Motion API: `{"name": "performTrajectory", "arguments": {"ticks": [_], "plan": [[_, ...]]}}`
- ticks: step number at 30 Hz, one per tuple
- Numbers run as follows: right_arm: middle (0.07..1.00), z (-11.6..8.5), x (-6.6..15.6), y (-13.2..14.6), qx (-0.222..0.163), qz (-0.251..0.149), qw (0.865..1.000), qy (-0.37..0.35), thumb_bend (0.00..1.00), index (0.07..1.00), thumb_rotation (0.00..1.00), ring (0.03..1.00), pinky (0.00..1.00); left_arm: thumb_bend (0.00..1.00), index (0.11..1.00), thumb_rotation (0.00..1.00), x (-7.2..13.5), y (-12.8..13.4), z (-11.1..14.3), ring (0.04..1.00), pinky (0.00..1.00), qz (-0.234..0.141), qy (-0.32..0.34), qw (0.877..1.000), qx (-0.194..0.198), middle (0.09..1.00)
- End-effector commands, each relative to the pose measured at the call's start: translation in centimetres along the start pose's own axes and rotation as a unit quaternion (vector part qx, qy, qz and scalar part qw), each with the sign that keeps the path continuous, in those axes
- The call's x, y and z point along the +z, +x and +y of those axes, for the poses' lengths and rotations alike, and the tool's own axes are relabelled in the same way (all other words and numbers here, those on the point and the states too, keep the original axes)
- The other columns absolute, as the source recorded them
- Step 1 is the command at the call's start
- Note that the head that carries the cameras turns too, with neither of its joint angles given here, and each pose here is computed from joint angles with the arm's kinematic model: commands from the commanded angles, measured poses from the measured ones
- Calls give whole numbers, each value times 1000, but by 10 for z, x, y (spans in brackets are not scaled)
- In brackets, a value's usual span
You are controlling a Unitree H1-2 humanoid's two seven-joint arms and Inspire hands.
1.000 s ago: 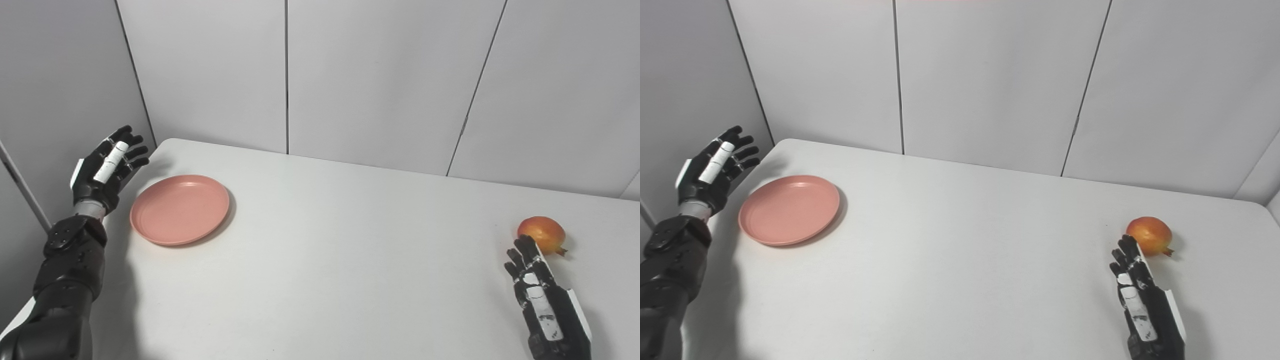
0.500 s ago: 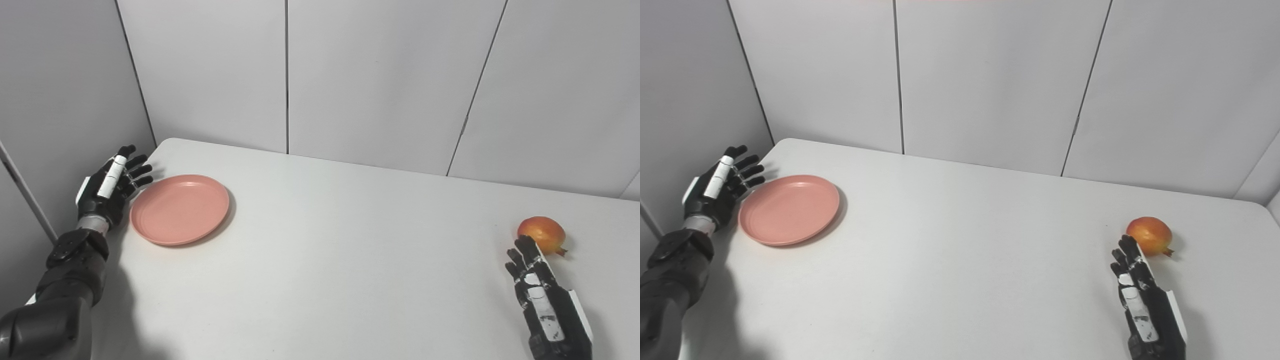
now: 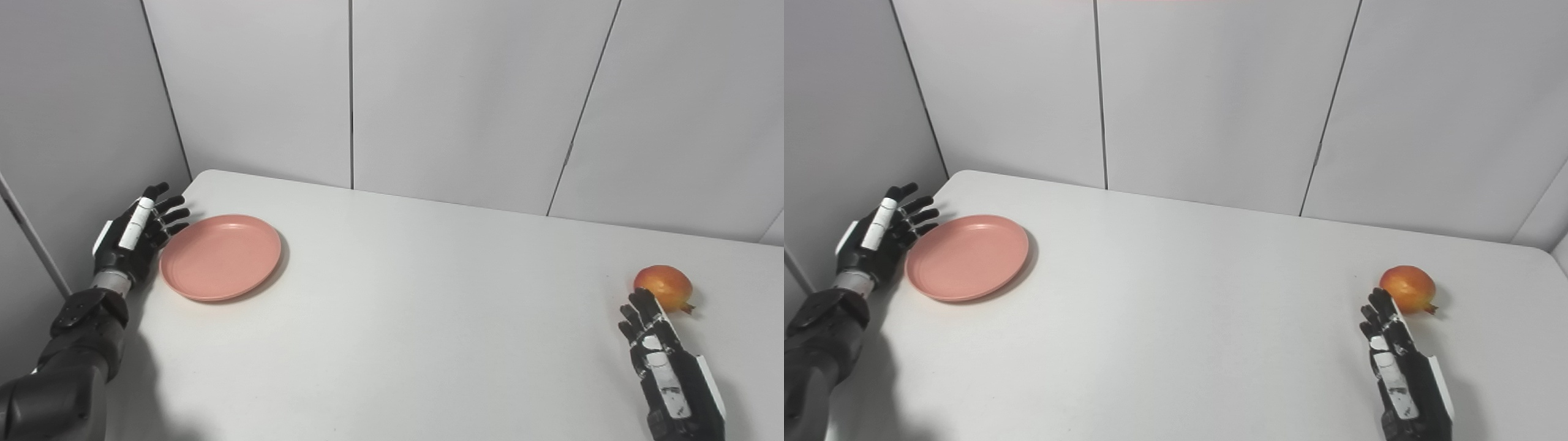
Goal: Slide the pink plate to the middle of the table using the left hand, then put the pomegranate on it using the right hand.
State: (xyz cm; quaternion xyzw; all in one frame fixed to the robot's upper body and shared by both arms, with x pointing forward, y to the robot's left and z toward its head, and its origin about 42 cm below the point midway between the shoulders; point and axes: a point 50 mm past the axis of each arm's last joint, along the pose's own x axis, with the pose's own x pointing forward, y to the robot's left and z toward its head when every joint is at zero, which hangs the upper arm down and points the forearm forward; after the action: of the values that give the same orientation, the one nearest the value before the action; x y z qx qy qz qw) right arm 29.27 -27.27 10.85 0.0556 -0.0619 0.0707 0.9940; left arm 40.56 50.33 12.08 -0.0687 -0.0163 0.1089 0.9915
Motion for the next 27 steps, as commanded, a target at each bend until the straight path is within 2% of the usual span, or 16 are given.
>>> {"name": "performTrajectory", "arguments": {"ticks": [1,4,7,11,12,14,21,27], "plan": [[971,8,-22,-19,-11,31,999,26,844,941,721,972,987,948,835,643,12,7,-5,698,619,-28,7,999,-23,755],[971,9,-22,-18,-10,33,999,22,842,944,725,972,983,944,834,651,7,5,-10,713,625,-24,11,999,-42,770],[975,9,-22,-18,-10,33,999,18,839,948,733,975,982,993,838,622,3,4,-15,746,651,-24,10,998,-50,791],[976,10,-22,-18,-7,32,999,16,839,951,736,973,982,981,875,637,-2,2,-30,810,731,-39,16,997,-60,834],[978,10,-22,-18,-7,32,999,15,837,952,738,973,981,916,900,647,-3,1,-32,838,773,-41,16,997,-61,856],[977,10,-22,-18,-8,33,999,15,837,950,740,974,980,863,935,649,-5,0,-35,853,788,-42,15,997,-71,875],[973,12,-21,-18,-9,32,999,16,824,944,734,972,981,795,978,660,-10,-4,-48,877,835,-43,14,994,-101,886],[976,13,-20,-17,-10,32,999,19,818,948,736,976,982,767,961,640,-6,-3,-64,857,768,-44,21,992,-113,874]]}}
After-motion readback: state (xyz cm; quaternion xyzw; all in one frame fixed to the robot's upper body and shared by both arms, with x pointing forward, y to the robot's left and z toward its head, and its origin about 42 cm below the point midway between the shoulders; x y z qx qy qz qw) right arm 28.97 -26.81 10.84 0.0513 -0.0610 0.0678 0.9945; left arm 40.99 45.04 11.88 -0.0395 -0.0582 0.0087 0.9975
